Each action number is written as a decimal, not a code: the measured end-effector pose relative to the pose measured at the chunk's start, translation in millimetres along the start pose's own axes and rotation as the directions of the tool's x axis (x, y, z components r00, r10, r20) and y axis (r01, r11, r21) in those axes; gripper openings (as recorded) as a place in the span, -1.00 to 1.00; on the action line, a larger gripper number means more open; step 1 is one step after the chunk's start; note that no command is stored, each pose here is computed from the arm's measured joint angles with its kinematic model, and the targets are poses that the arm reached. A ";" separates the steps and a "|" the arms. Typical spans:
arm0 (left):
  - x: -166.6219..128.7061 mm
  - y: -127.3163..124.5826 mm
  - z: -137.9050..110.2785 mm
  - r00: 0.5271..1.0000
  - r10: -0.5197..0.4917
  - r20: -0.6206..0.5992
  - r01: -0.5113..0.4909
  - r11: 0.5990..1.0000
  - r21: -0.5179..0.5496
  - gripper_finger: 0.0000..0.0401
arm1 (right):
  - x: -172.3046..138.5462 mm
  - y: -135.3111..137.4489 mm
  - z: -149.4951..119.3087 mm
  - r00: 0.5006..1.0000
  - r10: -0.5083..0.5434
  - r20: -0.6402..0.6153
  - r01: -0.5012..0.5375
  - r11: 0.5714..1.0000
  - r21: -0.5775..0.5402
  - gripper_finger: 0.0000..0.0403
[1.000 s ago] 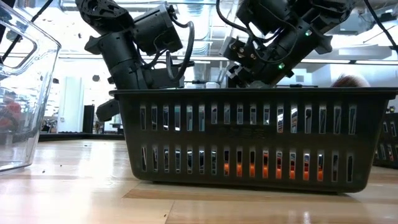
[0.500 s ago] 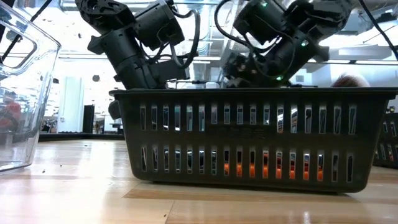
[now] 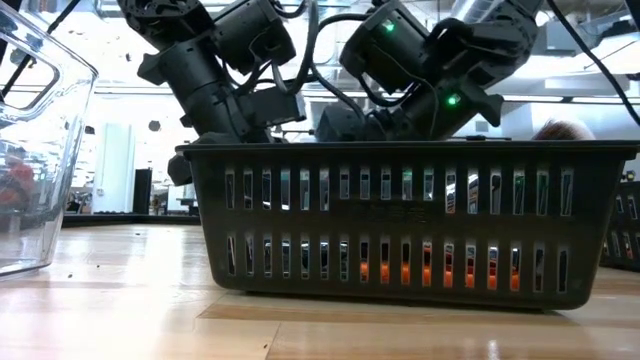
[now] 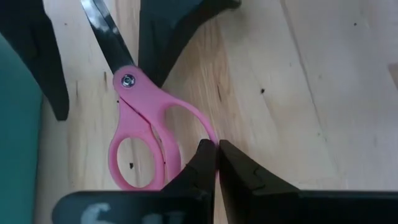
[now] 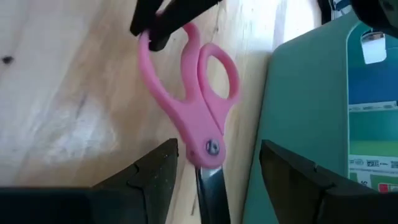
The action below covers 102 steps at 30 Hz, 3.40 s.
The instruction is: Pick & Place Paint Supplies
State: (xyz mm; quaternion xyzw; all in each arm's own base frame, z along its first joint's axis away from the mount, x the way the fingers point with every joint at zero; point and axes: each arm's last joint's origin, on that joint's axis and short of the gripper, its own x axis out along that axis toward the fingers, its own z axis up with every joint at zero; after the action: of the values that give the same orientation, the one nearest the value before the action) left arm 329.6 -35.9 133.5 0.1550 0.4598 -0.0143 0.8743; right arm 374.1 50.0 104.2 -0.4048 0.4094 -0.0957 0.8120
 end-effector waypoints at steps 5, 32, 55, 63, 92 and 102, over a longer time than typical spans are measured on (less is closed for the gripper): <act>-0.1 0.2 1.7 1.000 -0.003 0.015 0.003 1.000 -0.003 -1.00 | 0.4 -1.7 2.4 1.000 -0.004 0.004 0.004 1.000 -0.007 -0.03; -49.1 7.3 19.0 0.977 -0.016 0.212 0.003 0.998 0.062 -0.98 | -17.7 11.6 13.9 0.996 -0.094 -0.012 0.093 0.996 -0.009 -0.94; -129.2 14.3 -83.7 0.700 0.040 0.713 0.009 0.998 -0.065 -0.97 | -97.0 -49.4 39.3 0.689 0.191 0.699 -0.437 0.879 0.191 -0.94; -122.7 10.4 -95.9 0.696 0.045 0.717 0.009 0.997 -0.071 -0.97 | -153.8 -42.4 -24.9 0.639 0.155 0.753 -0.545 0.783 0.301 -0.94; -123.9 10.8 -94.8 0.683 0.049 0.728 0.018 0.996 -0.084 -0.97 | -203.4 15.5 -106.8 0.738 0.631 0.239 -0.538 0.338 0.772 -0.94; -123.9 10.8 -94.8 0.683 0.049 0.728 0.019 0.996 -0.084 -0.97 | -199.0 23.4 -113.2 0.706 0.695 0.135 -0.444 0.286 0.849 -0.72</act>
State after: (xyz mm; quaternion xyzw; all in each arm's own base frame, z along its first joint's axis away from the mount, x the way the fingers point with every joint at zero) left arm 184.2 -13.2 186.3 0.1030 0.0729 -0.0481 0.9908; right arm 157.3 96.6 165.8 0.2270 0.5309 -0.0321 0.8158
